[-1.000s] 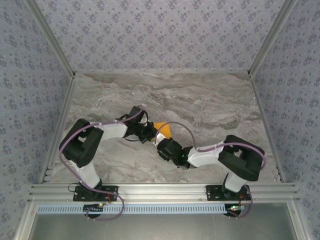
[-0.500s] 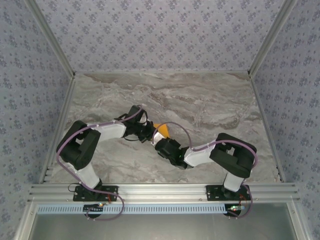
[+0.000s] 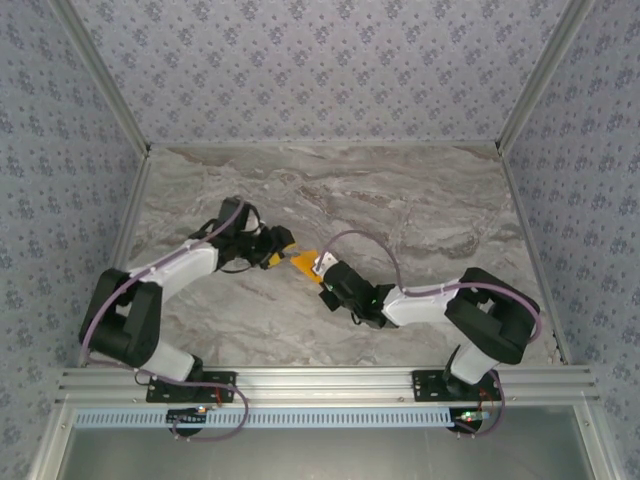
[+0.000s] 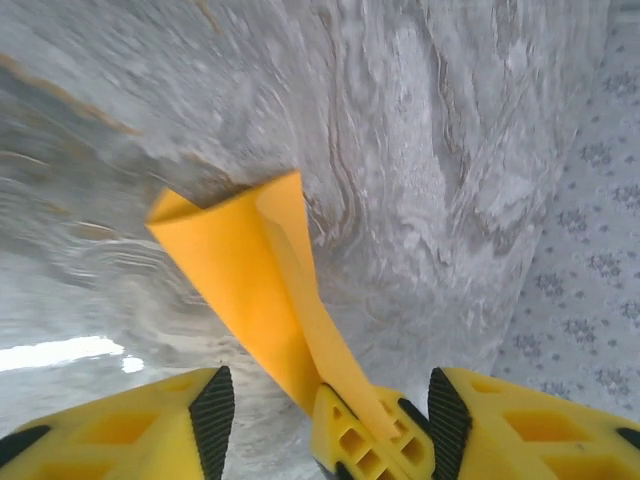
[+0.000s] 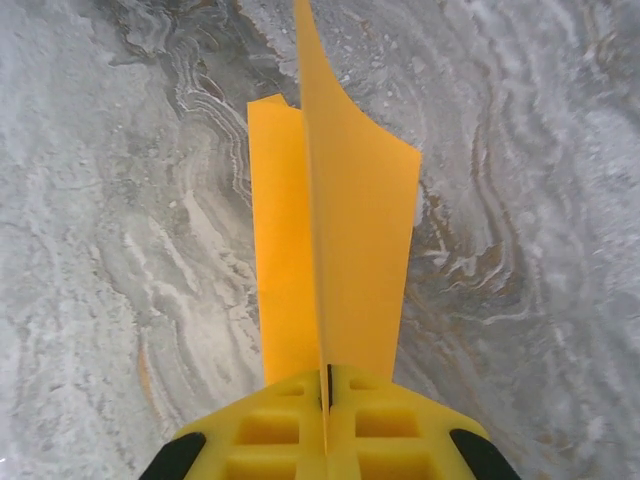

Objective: Fold a paper plane with a square sheet of paper (pick it up from the middle)

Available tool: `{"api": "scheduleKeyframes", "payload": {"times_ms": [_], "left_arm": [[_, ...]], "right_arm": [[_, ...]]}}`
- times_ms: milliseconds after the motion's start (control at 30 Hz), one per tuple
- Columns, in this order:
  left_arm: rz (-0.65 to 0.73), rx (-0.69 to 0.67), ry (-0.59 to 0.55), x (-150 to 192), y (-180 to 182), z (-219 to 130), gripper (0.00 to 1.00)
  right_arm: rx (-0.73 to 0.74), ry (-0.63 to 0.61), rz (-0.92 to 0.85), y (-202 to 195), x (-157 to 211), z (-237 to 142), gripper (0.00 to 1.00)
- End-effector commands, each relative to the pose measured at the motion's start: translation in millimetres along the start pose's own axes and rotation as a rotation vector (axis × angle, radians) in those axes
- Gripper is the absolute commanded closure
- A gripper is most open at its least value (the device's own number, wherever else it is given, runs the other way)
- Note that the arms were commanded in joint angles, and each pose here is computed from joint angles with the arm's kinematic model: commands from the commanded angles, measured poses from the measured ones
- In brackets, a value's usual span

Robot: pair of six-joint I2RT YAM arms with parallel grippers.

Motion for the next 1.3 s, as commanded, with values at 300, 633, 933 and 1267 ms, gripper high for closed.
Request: {"api": "scheduleKeyframes", "payload": {"times_ms": [300,633,933,1267], "left_arm": [[0.020,0.072,-0.004,34,20,-7,0.47],[0.109,0.170,0.017,61,8,14,0.58],[0.133,0.194,0.050,68,4,32,0.63],[0.151,0.209,0.077,71,-1,46,0.67]], "right_arm": [[-0.308,0.085,0.375,11,4,2,0.99],[-0.431,0.121,0.580,13,1,10,1.00],[-0.488,0.165,0.712,11,2,18,1.00],[-0.500,0.258,0.756,14,15,27,1.00]]}}
Point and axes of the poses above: each hand's point on the last joint's axis, 136 mm out from that joint toward the fingers, its own z axis out along the fingers, its own y axis along the line the jaws close on, x = y × z, the point moved 3 cm from there along -z, back along the fingers, and after that the axes turned 12 degrees about z, right-handed, at the moved point
